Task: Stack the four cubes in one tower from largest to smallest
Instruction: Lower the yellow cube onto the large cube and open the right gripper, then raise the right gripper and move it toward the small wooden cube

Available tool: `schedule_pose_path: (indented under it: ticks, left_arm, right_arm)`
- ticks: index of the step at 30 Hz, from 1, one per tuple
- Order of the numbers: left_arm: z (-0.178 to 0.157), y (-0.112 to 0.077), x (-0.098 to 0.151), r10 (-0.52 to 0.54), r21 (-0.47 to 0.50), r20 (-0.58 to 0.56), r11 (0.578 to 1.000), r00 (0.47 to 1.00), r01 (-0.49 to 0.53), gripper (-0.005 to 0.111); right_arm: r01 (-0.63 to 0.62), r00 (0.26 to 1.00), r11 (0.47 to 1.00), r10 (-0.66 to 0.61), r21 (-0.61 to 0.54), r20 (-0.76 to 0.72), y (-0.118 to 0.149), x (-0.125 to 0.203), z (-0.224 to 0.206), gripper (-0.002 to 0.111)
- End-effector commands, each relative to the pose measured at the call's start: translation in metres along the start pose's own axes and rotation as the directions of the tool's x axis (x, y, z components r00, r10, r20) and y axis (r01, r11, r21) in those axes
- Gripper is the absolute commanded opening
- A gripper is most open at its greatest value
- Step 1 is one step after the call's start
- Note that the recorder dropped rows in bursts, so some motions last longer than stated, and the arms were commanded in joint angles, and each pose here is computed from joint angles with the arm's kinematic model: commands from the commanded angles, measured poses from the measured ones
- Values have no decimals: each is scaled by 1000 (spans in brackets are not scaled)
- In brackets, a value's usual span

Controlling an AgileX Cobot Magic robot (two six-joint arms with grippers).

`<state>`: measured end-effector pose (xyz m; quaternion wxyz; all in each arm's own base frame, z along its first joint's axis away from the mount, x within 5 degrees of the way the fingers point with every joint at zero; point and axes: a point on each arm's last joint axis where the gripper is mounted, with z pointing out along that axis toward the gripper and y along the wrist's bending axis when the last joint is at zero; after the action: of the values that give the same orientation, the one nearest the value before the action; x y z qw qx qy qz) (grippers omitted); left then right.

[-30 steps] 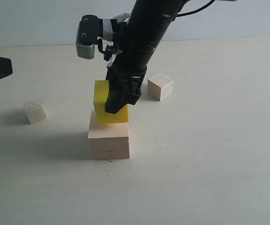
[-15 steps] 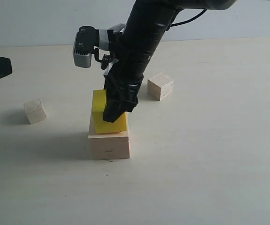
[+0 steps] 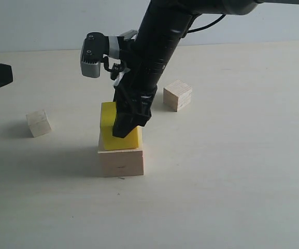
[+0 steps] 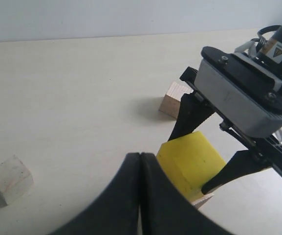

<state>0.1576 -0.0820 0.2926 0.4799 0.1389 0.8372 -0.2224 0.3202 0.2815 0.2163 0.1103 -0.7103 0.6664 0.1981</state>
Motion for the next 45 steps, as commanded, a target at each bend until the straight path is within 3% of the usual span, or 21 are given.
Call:
schedule_pose_path:
  ticks: [1,4,17,25,31,41,44,45]
  left_arm:
    - [-1,1,0,7,-6,9,1000,1000,-7,0]
    - [-1,1,0,7,-6,9,1000,1000,-7,0]
    - [-1,0,1,7,-4,4,1000,1000,-7,0]
    - [-1,0,1,7,-4,4,1000,1000,-7,0]
    - [-1,0,1,11,-5,3,1000,1000,-11,0]
    - [-1,1,1,21,-8,2,1000,1000,-21,0]
    - [-1,1,1,21,-6,-2,1000,1000,-21,0]
    - [-1,1,1,21,-6,-2,1000,1000,-21,0]
  right_arm:
    - [-3,1000,1000,3,18,24,-1,-4,-1,58]
    - [-4,1000,1000,3,22,26,-1,-4,-1,67]
    - [-9,1000,1000,8,12,29,-1,-4,-1,68]
    - [-40,998,999,40,11,49,-1,-6,-1,85]
    - [-71,996,997,70,16,55,1,-8,-6,86]
    - [-89,986,984,65,154,154,13,-25,-56,86]
    - [-158,980,954,120,255,157,14,-25,-74,83]
    - [-146,985,929,106,339,134,12,-22,-86,80]
